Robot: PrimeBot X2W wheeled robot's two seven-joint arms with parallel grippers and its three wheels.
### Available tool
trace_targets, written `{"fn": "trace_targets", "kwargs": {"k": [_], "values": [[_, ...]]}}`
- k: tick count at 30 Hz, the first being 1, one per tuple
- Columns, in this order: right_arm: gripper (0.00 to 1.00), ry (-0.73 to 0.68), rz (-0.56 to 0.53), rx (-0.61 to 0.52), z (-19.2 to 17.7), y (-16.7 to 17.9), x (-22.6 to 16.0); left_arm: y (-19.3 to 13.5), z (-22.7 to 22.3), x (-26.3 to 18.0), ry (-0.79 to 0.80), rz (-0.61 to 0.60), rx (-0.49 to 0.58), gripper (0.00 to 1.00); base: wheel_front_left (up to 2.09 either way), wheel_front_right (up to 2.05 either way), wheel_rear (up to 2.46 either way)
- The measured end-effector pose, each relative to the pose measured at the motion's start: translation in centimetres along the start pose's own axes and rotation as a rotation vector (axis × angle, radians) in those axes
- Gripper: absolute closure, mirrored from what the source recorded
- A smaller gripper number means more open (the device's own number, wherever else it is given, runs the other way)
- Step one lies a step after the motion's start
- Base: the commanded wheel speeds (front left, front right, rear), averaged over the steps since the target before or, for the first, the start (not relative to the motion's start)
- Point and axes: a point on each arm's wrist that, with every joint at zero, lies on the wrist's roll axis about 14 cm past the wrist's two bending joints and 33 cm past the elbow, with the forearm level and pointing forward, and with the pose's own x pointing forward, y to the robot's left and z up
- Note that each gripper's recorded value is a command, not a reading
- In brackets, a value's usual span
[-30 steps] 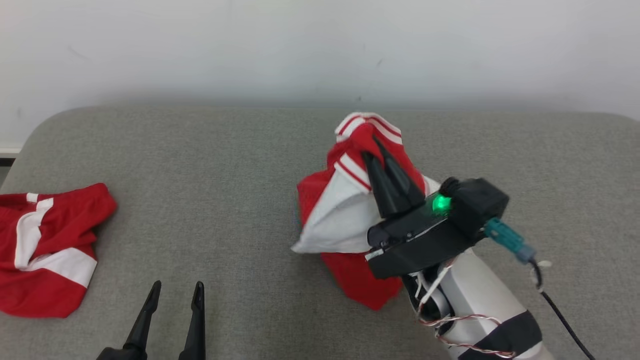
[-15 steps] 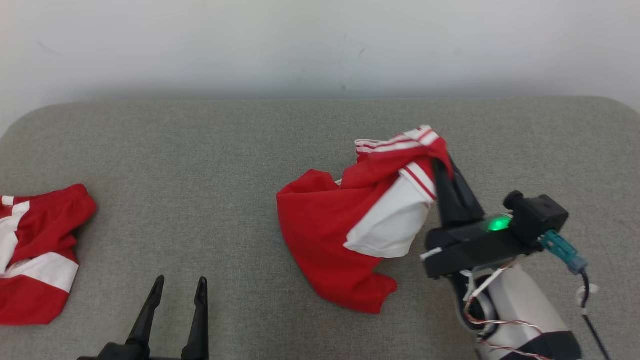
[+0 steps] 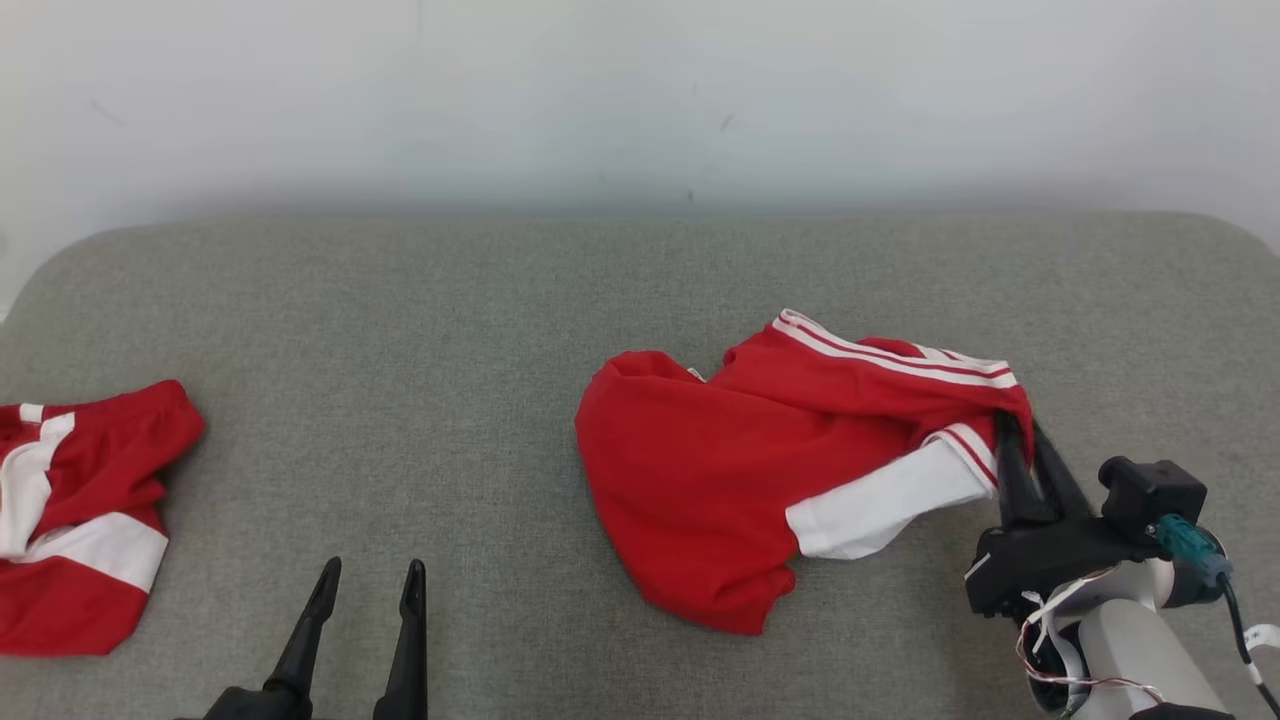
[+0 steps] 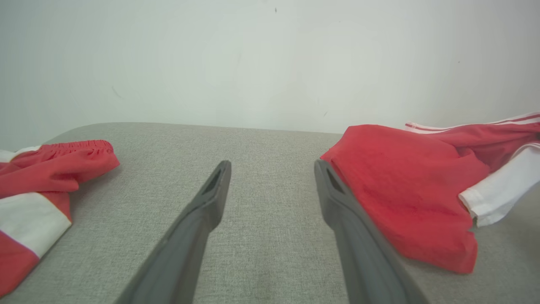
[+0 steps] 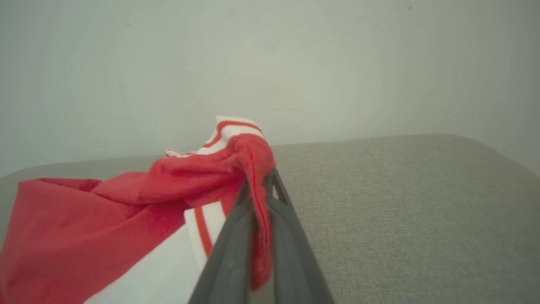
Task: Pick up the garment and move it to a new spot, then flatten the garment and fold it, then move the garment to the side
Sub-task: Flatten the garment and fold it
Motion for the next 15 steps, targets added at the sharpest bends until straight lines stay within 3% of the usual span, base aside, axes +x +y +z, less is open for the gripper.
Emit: {"fn": "trace_targets", "kwargs": {"k": [6,15], "values": [[0.00,-0.149,-0.024,-0.050,4.7,-0.5,-0.3,-0.4,-0.1,-0.1,0.003,-0.010,-0.011,0.00,0.00,0.00,0.00],[0.00,-0.175,-0.022,-0.039,4.5,0.6,-3.0,-2.1,-0.6,0.1,0.018,-0.061,-0.030,0.00,0.00,0.00,0.00]]}}
